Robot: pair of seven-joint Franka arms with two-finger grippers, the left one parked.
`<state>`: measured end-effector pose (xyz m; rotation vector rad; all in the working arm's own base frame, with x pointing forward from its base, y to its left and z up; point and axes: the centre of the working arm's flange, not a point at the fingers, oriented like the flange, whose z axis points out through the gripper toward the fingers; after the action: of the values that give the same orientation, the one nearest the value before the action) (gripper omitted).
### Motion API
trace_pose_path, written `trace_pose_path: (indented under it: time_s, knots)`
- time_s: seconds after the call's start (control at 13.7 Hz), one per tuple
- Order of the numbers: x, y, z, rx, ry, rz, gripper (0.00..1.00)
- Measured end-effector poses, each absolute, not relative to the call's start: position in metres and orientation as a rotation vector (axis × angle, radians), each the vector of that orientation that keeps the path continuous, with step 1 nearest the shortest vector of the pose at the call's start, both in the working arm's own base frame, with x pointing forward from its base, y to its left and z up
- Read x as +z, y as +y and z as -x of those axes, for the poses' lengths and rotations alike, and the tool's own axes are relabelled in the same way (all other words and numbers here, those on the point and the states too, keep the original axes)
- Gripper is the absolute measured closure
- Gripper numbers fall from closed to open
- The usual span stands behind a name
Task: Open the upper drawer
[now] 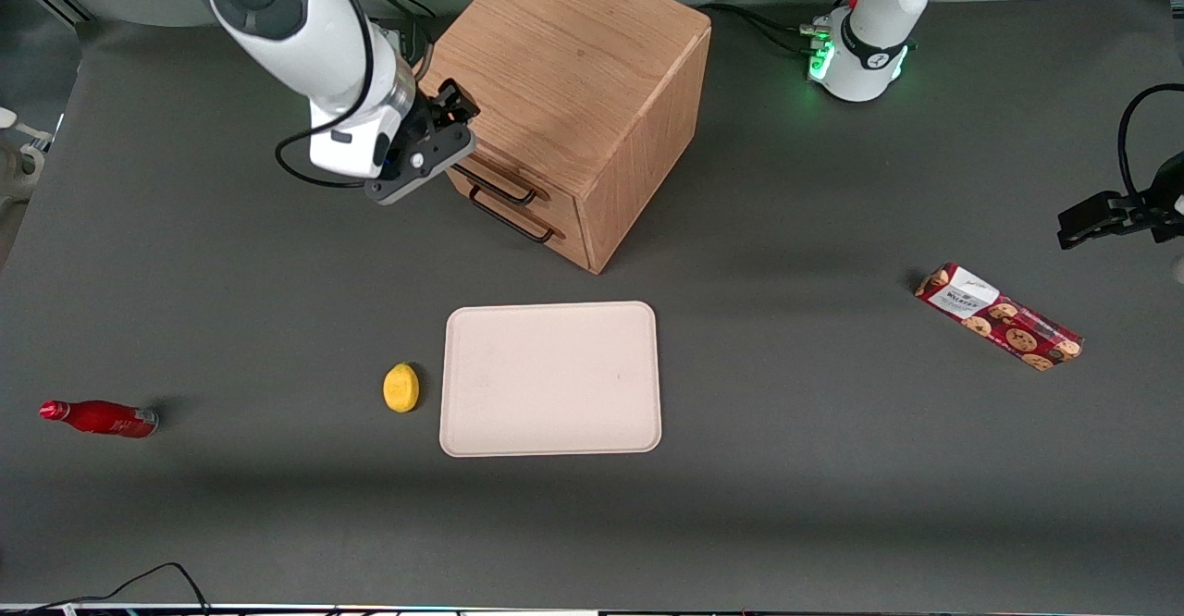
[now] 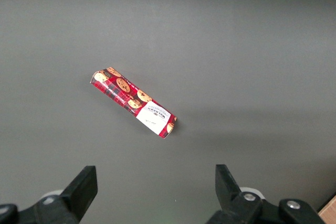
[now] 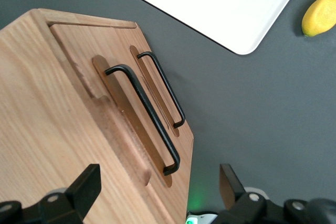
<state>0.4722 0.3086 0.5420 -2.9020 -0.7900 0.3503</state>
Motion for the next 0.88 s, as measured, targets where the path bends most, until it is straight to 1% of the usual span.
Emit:
trace_pose_path:
  time_s: [0.29,0.88]
  knots:
    - [0.52,0.309,-0.482,0.375,-0.837,2.875,0.0]
    - [0.463,0.316,-0.488,0.521,-0.911,2.793,0.0]
